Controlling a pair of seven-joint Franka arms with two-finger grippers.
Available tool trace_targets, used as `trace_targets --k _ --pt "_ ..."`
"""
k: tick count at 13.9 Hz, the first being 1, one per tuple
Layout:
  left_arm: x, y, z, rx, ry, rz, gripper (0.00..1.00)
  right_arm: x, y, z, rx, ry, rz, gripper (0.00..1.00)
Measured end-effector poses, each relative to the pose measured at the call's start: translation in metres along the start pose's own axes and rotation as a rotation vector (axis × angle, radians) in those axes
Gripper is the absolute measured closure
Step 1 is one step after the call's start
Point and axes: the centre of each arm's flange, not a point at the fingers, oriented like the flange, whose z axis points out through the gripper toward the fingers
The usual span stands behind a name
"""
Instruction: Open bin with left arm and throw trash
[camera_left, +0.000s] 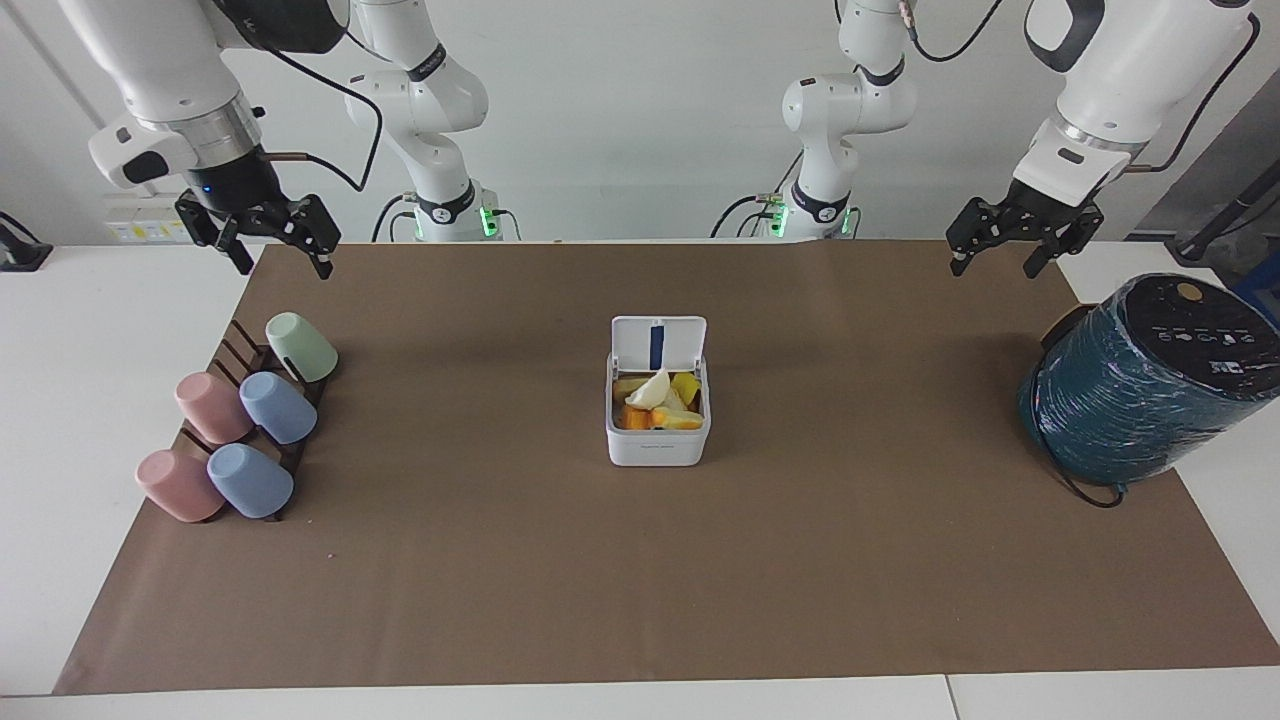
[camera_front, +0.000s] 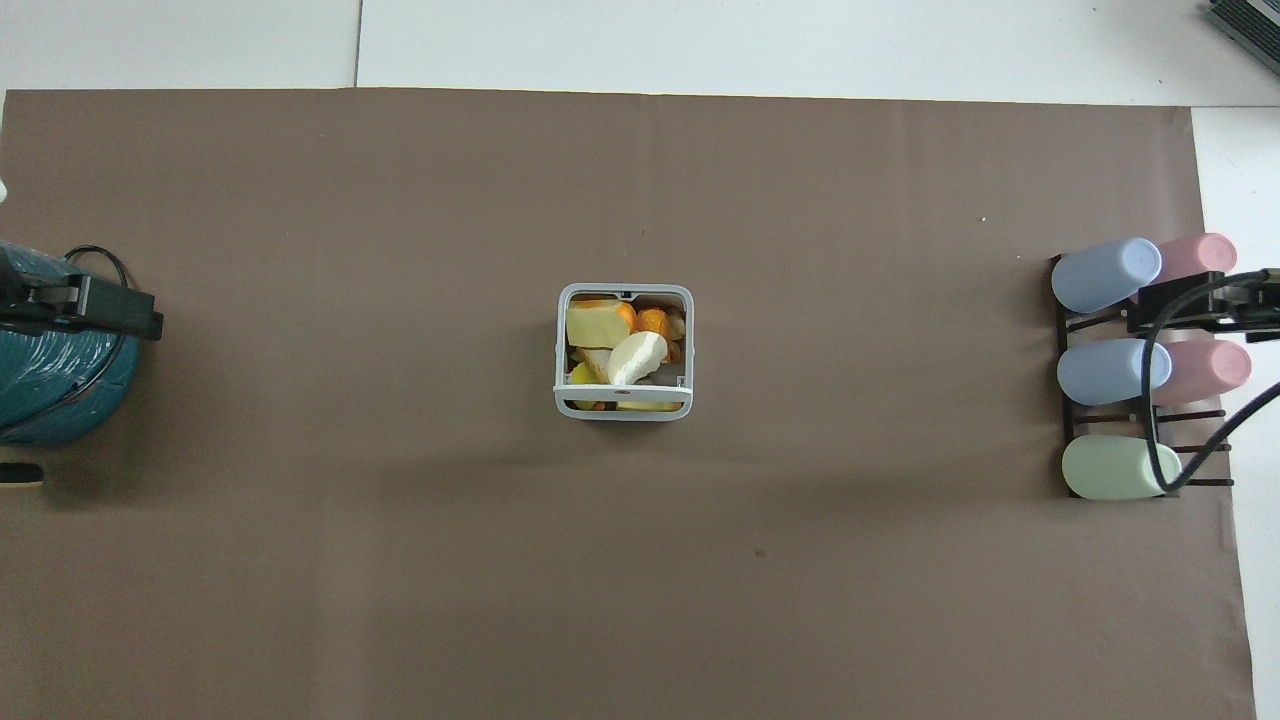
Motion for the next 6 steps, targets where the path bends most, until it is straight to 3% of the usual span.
trace_targets --k 6 --pt "0.0003 0.0 0.0001 0.0 0.002 0.0 0.0 -0.0101 0.0009 0.0027 -0.006 -0.081 0.0 0.0"
